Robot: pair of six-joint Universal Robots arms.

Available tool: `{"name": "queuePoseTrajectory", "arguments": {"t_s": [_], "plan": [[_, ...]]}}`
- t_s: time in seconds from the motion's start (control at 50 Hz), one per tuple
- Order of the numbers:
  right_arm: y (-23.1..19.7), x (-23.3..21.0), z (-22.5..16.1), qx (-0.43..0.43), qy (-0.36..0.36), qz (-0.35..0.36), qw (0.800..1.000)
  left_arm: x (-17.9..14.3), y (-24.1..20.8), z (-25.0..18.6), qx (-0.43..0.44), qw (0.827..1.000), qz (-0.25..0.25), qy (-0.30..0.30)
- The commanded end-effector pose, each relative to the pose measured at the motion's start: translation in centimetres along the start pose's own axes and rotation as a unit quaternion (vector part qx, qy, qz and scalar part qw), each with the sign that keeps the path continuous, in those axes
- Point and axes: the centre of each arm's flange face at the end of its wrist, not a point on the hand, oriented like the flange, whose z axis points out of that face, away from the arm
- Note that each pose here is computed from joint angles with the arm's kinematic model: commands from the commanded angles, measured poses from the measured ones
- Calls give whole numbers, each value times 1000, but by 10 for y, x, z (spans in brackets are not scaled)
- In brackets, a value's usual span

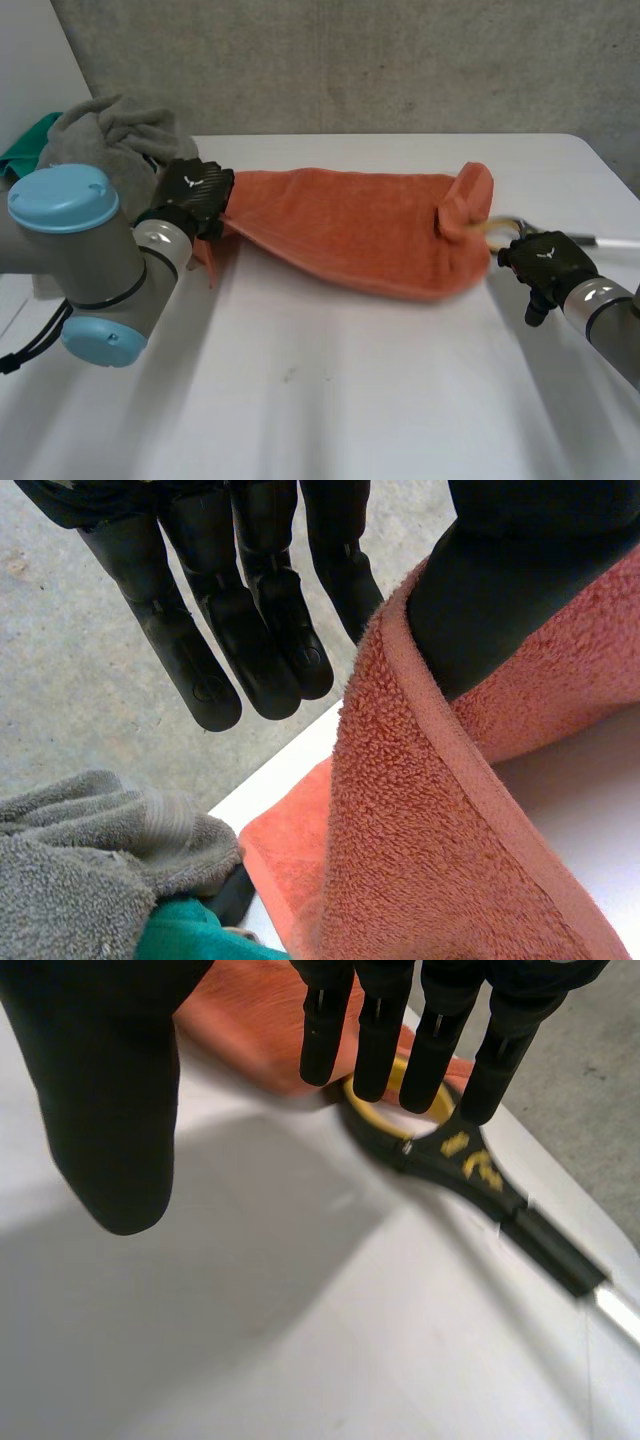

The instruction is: Fold the laundry.

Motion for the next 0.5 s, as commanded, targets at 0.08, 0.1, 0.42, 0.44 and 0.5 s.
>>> {"name": "queuePoseTrajectory", "arguments": {"t_s": [0.08, 0.1, 0.42, 0.44, 0.5], "plan": [[-16, 14, 22, 32, 22, -4, 999, -2, -6, 3, 9, 1000, 0, -3], [-18, 15, 23, 35, 25, -5, 999, -2, -6, 3, 11, 1000, 0, -3], [-69, 16, 13, 76, 21, 55, 995, -6, -18, -2, 12, 1000, -6, -5], [-71, 14, 14, 81, 18, 54, 995, -6, -19, -3, 13, 1000, -8, -5], [-75, 3, 26, 97, 0, 46, 994, -10, -28, -5, 23, 1000, -16, -8]]}}
